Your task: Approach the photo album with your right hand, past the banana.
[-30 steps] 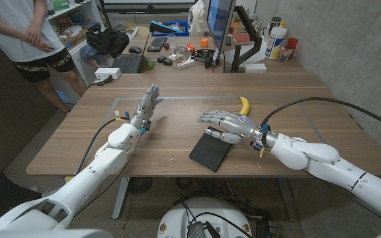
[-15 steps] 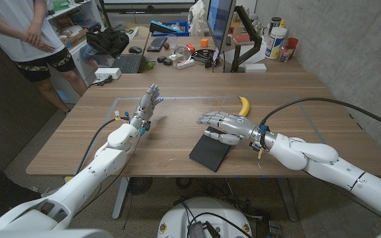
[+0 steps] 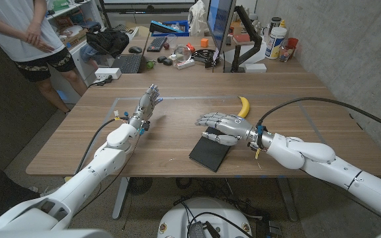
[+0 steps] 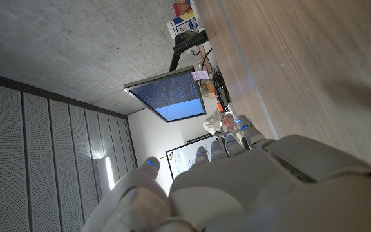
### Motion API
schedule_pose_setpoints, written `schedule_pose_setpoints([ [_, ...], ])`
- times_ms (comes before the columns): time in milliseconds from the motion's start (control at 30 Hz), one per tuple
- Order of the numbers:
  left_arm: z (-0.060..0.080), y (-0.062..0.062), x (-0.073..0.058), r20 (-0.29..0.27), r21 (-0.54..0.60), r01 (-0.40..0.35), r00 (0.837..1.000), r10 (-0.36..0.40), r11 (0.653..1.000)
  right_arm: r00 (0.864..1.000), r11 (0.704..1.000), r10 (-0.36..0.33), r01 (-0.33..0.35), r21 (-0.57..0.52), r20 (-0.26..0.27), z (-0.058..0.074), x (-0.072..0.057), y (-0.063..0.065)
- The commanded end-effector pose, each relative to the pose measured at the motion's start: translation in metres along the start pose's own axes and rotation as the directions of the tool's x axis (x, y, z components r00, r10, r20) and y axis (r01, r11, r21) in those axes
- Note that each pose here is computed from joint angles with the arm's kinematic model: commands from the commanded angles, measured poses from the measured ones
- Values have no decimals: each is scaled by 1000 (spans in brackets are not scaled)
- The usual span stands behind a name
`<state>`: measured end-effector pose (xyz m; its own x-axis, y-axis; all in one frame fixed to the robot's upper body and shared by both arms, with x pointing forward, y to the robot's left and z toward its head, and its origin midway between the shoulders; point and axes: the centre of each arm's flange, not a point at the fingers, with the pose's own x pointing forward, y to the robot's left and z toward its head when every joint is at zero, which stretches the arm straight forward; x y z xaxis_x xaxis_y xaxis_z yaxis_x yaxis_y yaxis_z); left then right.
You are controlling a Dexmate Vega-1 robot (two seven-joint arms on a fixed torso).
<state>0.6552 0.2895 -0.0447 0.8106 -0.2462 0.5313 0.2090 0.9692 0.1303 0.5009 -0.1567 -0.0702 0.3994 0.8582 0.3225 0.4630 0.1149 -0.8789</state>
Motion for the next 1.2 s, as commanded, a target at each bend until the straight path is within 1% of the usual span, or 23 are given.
schedule_pose_setpoints([
  [33,-3,4,4,-5,-4,2,1000,-2,1000,1000,1000,15,-15,-9,-1,0,6,2],
  [233,-3,5,5,-5,-4,4,1000,-4,1000,1000,1000,22,-22,-11,-2,0,7,4],
  [467,-5,7,2,-7,-5,0,1000,0,1000,999,999,32,-32,-16,5,3,8,6],
  [900,-2,7,1,1,2,6,1000,-6,1000,999,999,43,-43,-21,5,6,9,9],
  [1200,-2,10,2,3,6,4,1000,-4,1000,999,998,52,-52,-28,12,7,14,12],
])
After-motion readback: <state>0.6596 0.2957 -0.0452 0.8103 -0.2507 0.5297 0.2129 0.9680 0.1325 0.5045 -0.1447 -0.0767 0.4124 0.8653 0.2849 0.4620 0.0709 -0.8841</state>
